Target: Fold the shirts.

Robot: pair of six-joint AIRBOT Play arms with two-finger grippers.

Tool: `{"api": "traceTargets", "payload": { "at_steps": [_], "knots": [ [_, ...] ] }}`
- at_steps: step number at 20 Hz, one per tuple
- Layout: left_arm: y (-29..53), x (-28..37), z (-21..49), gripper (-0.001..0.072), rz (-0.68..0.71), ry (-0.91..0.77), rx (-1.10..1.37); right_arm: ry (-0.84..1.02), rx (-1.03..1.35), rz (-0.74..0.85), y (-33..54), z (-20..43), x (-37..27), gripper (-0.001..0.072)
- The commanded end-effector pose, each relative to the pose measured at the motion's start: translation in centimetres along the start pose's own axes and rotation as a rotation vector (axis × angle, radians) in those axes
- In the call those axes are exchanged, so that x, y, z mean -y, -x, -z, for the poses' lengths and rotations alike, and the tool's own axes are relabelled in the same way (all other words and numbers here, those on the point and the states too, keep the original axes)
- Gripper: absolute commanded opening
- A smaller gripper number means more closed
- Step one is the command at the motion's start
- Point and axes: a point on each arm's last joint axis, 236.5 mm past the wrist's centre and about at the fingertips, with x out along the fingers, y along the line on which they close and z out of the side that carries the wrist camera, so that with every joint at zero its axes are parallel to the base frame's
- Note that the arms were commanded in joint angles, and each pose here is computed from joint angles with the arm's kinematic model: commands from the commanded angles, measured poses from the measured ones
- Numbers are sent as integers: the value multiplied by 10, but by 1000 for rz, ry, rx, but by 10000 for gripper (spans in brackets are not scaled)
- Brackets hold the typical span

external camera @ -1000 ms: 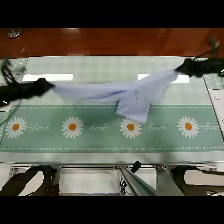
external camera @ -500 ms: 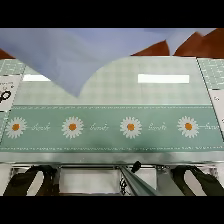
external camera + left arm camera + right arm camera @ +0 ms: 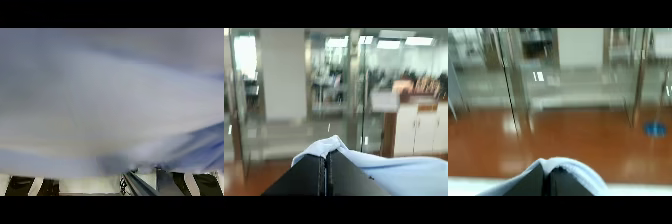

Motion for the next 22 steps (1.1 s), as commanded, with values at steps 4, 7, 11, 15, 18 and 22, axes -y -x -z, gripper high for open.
{"api": "traceTargets", "payload": {
  "at_steps": [4, 7, 11, 15, 18, 22],
  "knots": [
    [-5, -45, 209, 19, -135, 172, -741, -86, -884, 48, -23, 197, 54, 30],
    [-17, -62, 311, 20, -162, 260, -954, -132, -997, 94, -74, 258, 87, 30],
    [-47, -85, 435, 20, -209, 385, -1090, -165, -1072, 116, -165, 342, 123, 30],
    [-109, -108, 500, 20, -187, 415, -1084, -220, -858, 100, -275, 375, 131, 30],
    [-167, -134, 518, 19, -232, 458, -950, -301, -638, 123, -336, 370, 140, 30],
    [-214, -156, 547, 20, -322, 623, -814, -308, -394, 158, -381, 346, 144, 30]
  ]
}}
